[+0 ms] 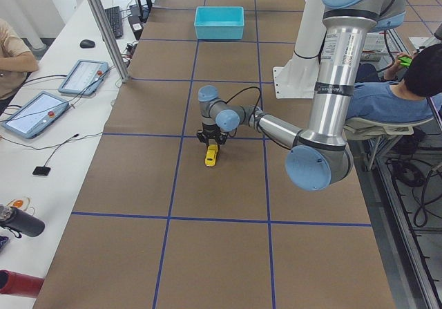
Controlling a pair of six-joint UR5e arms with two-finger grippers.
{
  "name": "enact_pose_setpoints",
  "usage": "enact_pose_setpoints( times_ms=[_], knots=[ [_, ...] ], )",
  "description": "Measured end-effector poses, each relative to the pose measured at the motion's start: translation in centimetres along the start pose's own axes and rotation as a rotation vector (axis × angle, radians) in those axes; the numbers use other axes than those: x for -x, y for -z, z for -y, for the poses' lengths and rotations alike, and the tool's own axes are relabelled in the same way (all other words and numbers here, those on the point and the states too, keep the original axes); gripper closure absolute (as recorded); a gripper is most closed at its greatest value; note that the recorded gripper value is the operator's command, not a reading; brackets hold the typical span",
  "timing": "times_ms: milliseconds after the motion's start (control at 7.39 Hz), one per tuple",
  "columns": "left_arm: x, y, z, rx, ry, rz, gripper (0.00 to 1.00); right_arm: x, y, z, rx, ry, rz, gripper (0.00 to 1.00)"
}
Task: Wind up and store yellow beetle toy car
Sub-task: 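Open the left gripper and lift off, letting the car roll away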
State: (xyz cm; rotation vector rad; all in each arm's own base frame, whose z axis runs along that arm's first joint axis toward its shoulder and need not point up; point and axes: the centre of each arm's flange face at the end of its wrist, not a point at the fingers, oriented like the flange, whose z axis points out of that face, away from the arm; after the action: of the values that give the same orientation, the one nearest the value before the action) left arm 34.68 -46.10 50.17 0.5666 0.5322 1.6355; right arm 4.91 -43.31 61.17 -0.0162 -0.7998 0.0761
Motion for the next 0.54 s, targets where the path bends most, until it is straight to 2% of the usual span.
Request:
enact_pose_setpoints(
  times_ms=[541],
  knots=[
    [-0.06, 0.06, -0.61, 0.003, -0.006, 0.001, 1.0, 0.14, 0.09, 0.1, -0.002, 0.003, 0.001, 0.0]
  ],
)
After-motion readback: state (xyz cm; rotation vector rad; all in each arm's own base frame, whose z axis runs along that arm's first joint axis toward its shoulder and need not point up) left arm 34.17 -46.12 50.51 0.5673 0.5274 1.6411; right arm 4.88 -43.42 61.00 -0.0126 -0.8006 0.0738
